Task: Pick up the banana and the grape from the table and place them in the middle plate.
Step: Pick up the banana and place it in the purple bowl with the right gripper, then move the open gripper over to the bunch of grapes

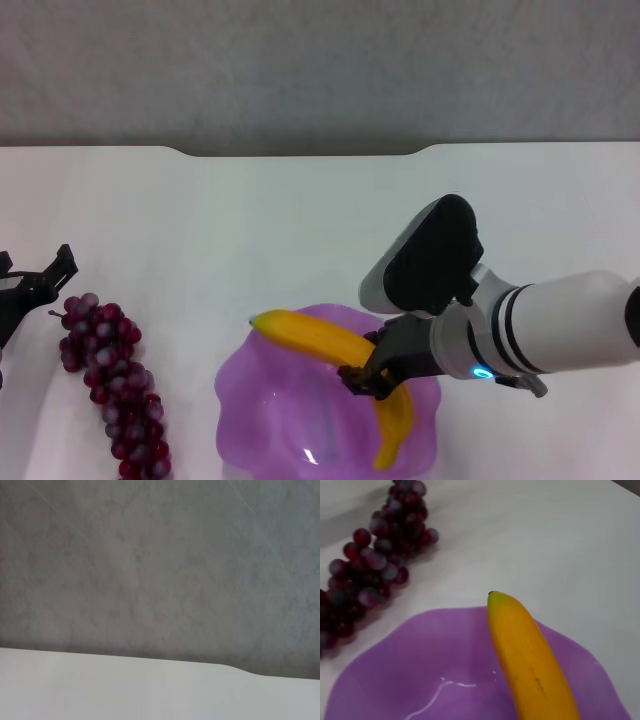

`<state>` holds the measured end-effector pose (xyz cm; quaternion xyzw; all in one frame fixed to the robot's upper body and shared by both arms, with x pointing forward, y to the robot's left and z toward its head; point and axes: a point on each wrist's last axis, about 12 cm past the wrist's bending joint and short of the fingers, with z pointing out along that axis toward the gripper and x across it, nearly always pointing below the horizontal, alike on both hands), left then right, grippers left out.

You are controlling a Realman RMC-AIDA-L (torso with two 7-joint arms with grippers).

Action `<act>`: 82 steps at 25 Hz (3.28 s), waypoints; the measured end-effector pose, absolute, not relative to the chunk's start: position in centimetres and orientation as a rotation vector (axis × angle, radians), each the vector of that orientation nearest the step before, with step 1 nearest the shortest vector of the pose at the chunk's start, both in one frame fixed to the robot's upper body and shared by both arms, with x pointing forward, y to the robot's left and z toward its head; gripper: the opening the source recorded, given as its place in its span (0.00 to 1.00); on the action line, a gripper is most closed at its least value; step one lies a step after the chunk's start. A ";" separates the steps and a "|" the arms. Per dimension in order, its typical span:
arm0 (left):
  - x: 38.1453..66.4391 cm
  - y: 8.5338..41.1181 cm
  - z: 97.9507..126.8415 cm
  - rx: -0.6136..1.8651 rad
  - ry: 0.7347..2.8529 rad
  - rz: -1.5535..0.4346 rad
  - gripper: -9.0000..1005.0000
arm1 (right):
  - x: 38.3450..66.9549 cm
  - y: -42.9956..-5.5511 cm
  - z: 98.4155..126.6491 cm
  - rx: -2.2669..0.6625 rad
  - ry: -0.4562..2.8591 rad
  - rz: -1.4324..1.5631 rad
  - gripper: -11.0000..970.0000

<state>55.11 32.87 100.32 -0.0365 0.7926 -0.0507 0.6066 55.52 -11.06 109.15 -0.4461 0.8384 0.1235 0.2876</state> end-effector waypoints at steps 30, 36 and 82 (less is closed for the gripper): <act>54.8 32.9 100.2 -0.085 1.833 -0.120 0.88 | 56.7 -14.3 108.2 -1.008 2.026 0.199 0.89; 54.6 33.0 100.1 -0.091 1.834 -0.118 0.88 | 56.4 -19.0 106.5 -0.751 1.870 0.061 0.91; 53.0 28.5 111.8 0.230 1.823 -0.197 0.88 | 54.7 -27.0 100.7 -0.574 1.686 -0.040 0.91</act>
